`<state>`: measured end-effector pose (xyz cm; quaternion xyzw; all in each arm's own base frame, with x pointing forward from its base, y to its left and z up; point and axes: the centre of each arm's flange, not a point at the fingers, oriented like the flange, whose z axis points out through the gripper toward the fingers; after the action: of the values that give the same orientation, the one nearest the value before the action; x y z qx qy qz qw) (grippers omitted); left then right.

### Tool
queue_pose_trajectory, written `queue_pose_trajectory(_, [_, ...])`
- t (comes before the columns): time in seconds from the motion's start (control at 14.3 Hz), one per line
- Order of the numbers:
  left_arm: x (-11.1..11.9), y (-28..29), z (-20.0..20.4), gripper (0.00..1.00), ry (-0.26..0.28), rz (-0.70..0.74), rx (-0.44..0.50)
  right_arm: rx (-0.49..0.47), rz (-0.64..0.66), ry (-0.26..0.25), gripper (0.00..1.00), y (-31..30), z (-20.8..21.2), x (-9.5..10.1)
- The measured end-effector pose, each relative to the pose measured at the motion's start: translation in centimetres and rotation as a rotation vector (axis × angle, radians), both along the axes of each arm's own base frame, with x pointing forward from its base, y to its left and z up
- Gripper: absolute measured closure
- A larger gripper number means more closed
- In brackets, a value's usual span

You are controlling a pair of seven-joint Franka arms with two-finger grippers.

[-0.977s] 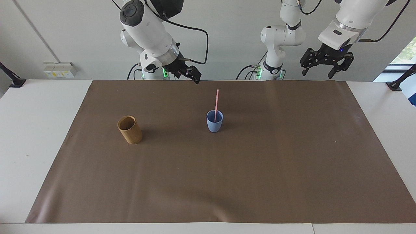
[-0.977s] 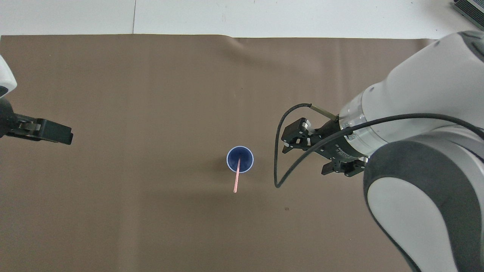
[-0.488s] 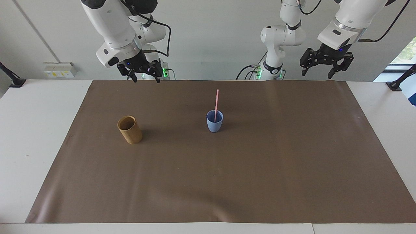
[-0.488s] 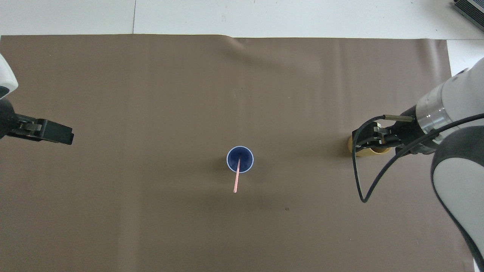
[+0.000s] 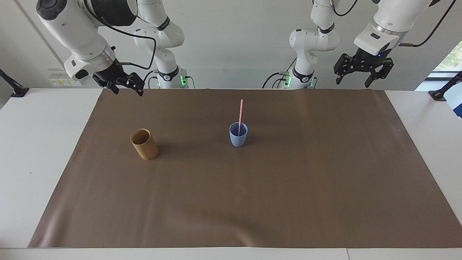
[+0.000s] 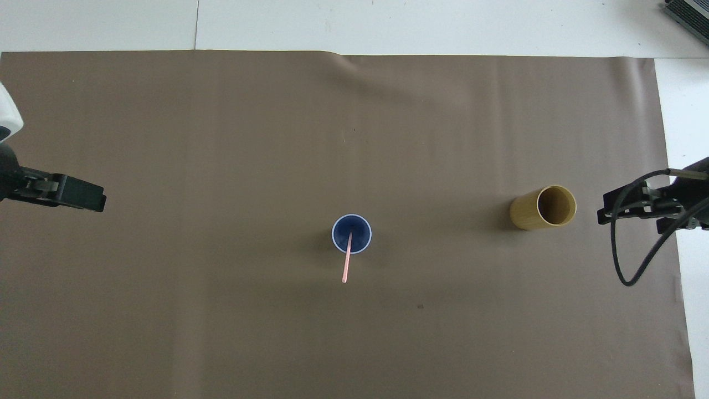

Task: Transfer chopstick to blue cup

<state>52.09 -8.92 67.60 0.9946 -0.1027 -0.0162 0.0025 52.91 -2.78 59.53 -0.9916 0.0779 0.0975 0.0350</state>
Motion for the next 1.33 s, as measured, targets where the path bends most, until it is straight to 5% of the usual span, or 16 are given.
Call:
queue_pose_trajectory(0.28, [0.0, 0.1, 0.0, 0.00, 0.000, 0.002, 0.000, 0.008, 0.035, -0.008, 0.00, -5.7, -0.2, -1.2])
queue_pose_trajectory(0.42, [0.0, 0.1, 0.0, 0.00, 0.000, 0.003, 0.000, -0.007, 0.039, -0.059, 0.00, -7.1, 0.5, -1.0])
queue_pose_trajectory(0.91, [0.0, 0.0, 0.0, 0.00, 0.000, 0.001, 0.000, -0.073, 0.046, -0.209, 0.00, -3.5, 6.4, 0.1])
queue_pose_trajectory(1.33, [0.0, -0.1, 0.0, 0.00, 0.000, -0.002, 0.000, -0.134, 0.112, -0.229, 0.00, 1.8, 8.0, -0.1])
